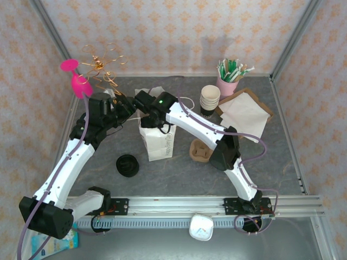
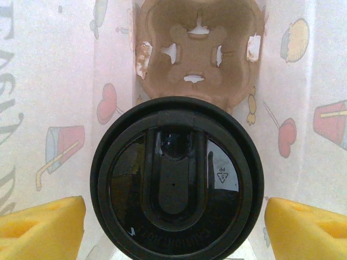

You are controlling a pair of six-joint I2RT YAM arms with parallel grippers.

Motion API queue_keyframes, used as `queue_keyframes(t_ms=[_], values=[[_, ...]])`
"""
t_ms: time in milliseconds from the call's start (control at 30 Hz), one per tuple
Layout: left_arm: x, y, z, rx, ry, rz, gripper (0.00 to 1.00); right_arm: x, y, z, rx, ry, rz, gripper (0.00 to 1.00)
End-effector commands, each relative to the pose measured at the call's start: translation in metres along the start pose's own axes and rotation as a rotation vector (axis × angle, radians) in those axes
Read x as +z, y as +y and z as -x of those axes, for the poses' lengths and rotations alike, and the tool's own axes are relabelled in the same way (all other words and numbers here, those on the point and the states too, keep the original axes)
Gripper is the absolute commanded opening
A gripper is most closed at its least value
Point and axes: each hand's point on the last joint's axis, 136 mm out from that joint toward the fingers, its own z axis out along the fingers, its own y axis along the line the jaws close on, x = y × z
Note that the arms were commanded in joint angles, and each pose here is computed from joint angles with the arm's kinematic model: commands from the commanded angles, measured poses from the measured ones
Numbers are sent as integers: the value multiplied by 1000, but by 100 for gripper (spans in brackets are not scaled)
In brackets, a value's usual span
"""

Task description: Pack the takeout coffee

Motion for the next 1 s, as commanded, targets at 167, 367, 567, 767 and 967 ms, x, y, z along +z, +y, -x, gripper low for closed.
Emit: queue_keyframes(t_ms=[167, 367, 567, 767, 967], values=[[-5, -13, 7, 37, -8, -34, 70, -17, 1, 5, 1, -53, -5, 88], [-3, -13, 6, 39, -1, -37, 71, -18, 0, 5, 1, -58, -12, 90], [-5, -14, 7, 43, -2, -34, 72, -19, -1, 6, 0, -62, -15, 93], [-5, -13, 8, 54, -4, -25, 73, -23, -1, 7, 4, -73, -11, 96], [-4, -11, 7, 57, -2, -14, 73, -31, 0, 9, 4, -88, 0, 99]])
